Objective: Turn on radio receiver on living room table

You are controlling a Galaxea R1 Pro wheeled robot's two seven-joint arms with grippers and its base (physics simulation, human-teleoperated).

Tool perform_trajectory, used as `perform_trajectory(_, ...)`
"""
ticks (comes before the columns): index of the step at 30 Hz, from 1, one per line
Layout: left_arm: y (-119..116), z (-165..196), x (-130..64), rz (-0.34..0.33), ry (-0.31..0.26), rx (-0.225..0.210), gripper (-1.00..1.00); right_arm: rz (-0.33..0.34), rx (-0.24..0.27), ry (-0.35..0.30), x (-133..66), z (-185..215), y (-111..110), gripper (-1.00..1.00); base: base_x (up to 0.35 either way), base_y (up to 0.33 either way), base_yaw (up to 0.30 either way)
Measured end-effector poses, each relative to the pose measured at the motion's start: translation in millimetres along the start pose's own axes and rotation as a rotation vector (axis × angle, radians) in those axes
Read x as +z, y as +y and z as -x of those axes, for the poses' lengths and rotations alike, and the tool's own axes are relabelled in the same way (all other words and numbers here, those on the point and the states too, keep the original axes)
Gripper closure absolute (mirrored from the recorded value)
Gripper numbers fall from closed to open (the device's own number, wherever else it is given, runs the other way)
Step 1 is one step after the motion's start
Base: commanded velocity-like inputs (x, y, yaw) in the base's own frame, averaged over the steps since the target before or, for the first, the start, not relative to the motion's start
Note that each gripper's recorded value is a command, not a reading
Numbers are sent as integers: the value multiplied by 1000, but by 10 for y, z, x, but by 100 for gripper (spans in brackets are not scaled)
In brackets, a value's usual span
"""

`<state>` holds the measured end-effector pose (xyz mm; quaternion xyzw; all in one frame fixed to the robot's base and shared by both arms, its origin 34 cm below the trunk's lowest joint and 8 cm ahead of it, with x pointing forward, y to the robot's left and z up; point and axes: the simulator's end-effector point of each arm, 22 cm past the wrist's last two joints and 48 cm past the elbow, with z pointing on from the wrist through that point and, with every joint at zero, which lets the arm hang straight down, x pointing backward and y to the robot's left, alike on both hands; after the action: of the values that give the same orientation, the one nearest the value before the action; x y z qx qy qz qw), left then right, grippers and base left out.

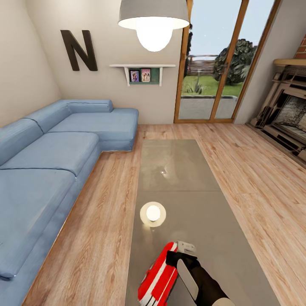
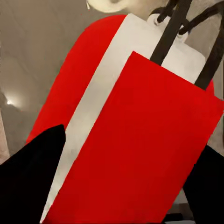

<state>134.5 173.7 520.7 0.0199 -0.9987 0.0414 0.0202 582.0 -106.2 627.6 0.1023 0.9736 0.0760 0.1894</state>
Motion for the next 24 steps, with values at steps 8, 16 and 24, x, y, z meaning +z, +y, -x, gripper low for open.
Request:
perform_trajectory(8,0,1,0,0,0,0,-100,2,2,0,0,-1,5,100,0,0,0)
perform_trajectory(16,0,-1,0,0,0,0,-100,5,1,0,-7,13,17,100,0,0,0)
perform_trajectory(24,8,4,0,1,-1,0,-100,90,-24,-33,-313,502,341,100,0,0,0)
